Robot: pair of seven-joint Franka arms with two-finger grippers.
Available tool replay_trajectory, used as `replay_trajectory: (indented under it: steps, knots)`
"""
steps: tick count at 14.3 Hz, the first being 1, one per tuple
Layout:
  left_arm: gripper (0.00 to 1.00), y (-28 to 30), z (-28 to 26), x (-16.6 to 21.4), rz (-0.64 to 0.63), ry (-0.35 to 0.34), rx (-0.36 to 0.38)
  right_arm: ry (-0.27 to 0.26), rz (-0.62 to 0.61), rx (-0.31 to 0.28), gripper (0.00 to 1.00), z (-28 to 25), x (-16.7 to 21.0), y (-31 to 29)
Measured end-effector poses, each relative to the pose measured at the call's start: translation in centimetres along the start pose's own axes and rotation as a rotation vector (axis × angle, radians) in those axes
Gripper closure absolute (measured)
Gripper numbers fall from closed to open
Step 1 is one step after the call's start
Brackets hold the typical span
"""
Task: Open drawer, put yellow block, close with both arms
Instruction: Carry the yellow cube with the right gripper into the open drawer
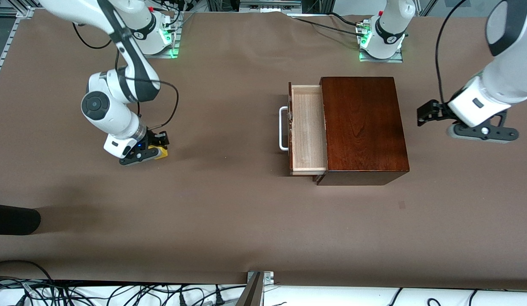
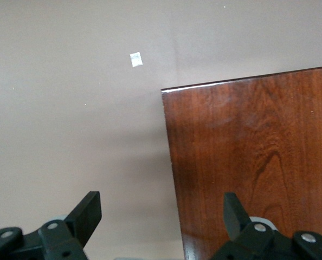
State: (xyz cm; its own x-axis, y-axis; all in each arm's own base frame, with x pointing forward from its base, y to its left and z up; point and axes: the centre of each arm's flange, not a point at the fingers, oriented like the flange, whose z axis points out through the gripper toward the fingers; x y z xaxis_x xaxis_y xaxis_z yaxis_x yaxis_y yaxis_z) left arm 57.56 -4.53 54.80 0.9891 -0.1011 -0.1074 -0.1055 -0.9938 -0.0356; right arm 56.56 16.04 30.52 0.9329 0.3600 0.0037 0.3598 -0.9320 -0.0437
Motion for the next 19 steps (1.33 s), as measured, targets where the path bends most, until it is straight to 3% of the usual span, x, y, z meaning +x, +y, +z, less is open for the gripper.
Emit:
replay_trajectory:
  steps: [3, 9, 16, 19]
  knots:
    - [0.0, -1.2, 0.2, -0.4, -0.01, 0.03, -0.001, -0.016, -0.108, 0.024, 0.44, -6.5, 2.9, -6.0]
    - [0.0, -2.5, 0.9, -0.9, -0.032, 0.034, -0.003, 0.049, -0.391, 0.047, 0.44, -11.7, 3.0, -23.0]
    - [0.0, -2.6, 0.6, -1.3, -0.034, 0.042, -0.002, 0.144, -0.809, -0.1, 0.44, -11.9, -0.2, -42.9]
    - [0.0, -2.7, 0.4, -1.1, -0.036, 0.062, 0.0, 0.141, -0.967, -0.169, 0.44, -9.2, -0.9, -49.2]
